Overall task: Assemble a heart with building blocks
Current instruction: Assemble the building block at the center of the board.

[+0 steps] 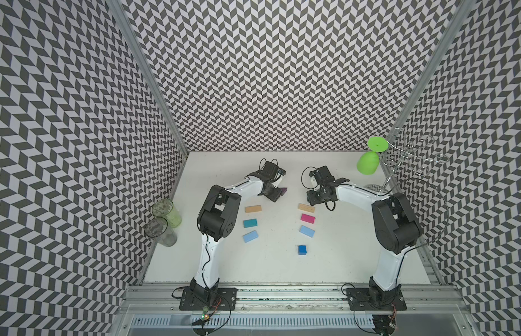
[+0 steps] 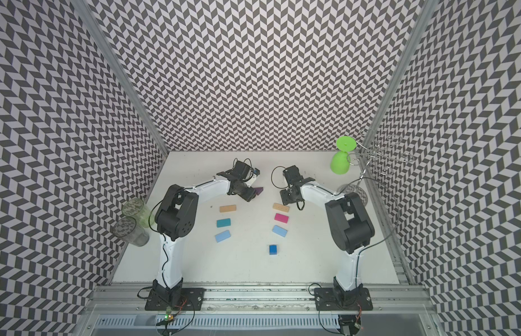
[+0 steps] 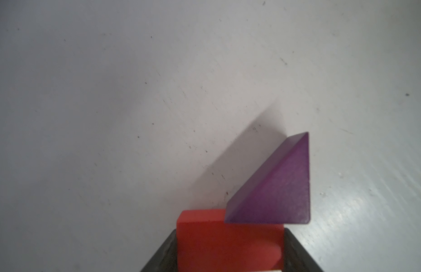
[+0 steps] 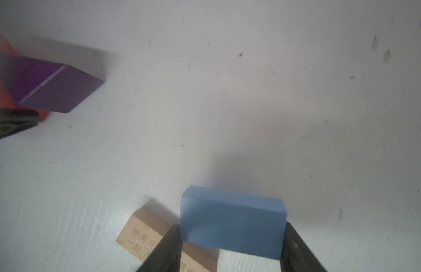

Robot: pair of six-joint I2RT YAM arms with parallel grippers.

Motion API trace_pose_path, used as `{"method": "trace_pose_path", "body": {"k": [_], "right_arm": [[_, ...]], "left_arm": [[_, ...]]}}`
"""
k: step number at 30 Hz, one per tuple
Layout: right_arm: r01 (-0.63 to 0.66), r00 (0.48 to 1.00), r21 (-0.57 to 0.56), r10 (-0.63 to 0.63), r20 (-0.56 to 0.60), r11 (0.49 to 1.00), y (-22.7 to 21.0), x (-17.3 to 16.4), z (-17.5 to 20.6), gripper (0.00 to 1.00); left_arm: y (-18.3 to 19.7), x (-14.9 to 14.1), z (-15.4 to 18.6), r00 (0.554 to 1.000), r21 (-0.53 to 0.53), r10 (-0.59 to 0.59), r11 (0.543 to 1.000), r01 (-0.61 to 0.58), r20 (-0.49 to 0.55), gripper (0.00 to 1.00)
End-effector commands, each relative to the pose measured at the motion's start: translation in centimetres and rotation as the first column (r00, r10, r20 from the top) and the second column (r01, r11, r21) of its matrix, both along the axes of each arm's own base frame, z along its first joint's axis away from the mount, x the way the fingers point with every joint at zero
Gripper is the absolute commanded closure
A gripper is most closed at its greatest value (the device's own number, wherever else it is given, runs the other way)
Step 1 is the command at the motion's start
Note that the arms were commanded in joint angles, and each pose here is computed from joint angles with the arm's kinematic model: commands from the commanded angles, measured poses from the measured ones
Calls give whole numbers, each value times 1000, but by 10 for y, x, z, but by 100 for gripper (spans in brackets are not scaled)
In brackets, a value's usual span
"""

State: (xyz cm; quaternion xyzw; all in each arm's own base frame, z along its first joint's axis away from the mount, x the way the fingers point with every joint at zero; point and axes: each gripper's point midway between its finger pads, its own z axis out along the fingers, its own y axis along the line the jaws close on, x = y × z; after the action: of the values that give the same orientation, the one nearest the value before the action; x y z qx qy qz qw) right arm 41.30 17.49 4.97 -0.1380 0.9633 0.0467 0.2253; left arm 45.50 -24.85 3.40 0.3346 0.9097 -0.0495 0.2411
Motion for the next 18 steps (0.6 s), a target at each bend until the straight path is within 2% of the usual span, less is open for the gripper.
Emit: {"method": "trace_pose_path", "body": {"k": [1, 7, 12, 18], "right_arm": [[-3, 999, 19, 2, 39, 1000, 5, 9, 6, 67], [-5, 999, 20, 4, 37, 1000, 6, 10, 5, 67], [-6, 999, 21, 5, 34, 1000, 6, 10, 4, 67], [-4, 999, 22, 4, 35, 1000, 6, 11, 5, 66]], "left_arm": [[0, -3, -13, 999, 10, 5, 1000, -5, -33, 41], [-1, -3, -16, 999, 14, 8, 1000, -7, -36, 36], [0, -3, -17, 999, 13, 10, 1000, -9, -40, 1], [-1, 2, -7, 1000, 1, 23, 1000, -23, -1, 1]]}}
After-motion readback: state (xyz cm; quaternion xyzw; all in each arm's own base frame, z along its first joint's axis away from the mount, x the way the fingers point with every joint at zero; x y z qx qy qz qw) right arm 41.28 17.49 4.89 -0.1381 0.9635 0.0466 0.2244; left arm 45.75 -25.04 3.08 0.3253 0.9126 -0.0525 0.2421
